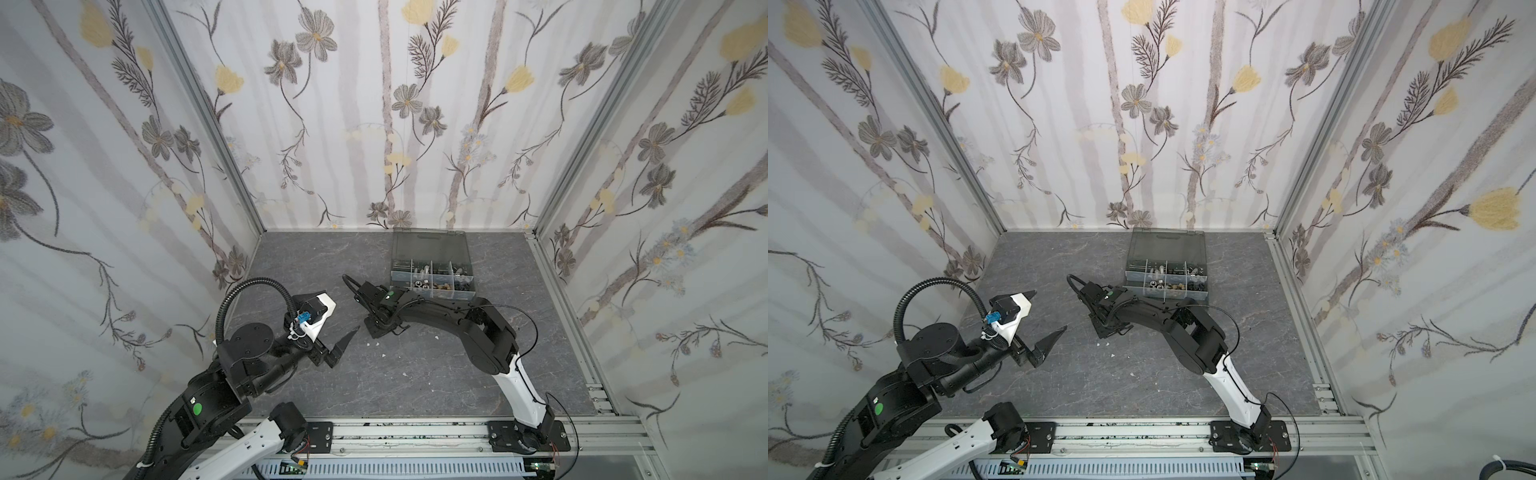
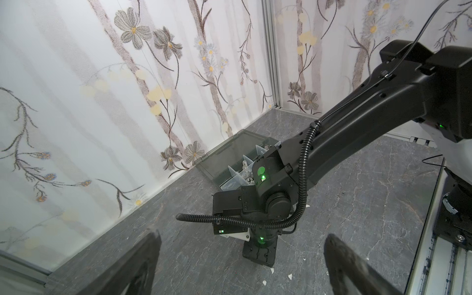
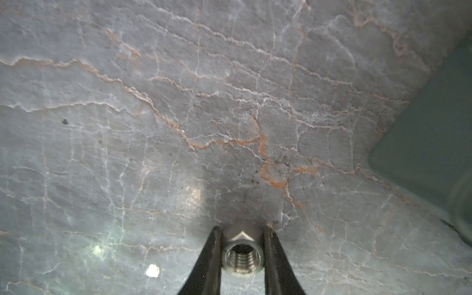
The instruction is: Sort the screws and nuts into containers
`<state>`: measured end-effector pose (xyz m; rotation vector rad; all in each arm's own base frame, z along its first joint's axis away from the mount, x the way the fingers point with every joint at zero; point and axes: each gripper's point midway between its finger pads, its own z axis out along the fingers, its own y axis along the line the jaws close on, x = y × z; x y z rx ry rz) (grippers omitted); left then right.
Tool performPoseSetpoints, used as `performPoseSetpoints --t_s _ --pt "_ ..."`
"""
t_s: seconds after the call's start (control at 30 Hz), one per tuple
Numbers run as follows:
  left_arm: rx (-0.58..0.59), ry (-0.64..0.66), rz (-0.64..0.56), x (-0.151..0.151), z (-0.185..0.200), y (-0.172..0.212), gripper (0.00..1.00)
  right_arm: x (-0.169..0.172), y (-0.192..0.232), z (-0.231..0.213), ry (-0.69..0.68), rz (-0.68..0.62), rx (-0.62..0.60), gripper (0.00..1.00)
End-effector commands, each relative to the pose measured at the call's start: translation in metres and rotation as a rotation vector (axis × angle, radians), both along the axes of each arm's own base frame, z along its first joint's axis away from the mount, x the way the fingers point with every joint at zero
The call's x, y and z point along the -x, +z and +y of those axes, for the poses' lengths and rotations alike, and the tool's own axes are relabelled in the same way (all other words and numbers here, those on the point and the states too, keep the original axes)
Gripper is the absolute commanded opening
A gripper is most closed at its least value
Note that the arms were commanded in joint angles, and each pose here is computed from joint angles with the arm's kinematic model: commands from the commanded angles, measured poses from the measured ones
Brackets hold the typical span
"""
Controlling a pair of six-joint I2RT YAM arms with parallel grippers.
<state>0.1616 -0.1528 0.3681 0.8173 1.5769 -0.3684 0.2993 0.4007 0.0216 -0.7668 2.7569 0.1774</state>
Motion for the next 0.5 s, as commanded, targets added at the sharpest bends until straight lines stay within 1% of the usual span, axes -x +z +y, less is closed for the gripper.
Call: performPoseSetpoints --t_s 0.0,0.3,0.37,0.47 --pt "0.017 0.012 -0.04 -0.004 0.0 0.013 1.0 -0.004 0.011 -0.02 -0.001 0.002 0.04 0.19" --pt "0.001 0.017 -0.043 -0.008 -0.004 0.009 1.0 -0.046 0.075 -0.056 -0.062 -0.1 -0.009 0.17" --pt "0.003 0.023 -0.044 -0.011 -0.004 0.01 1.0 -0.065 0.087 -0.074 -0.1 -0.132 -0.007 0.17" --pt "-0.004 0.019 -0.04 -0.013 -0.008 0.008 1.0 -0.083 0.097 -0.091 -0.123 -0.162 -0.003 0.17"
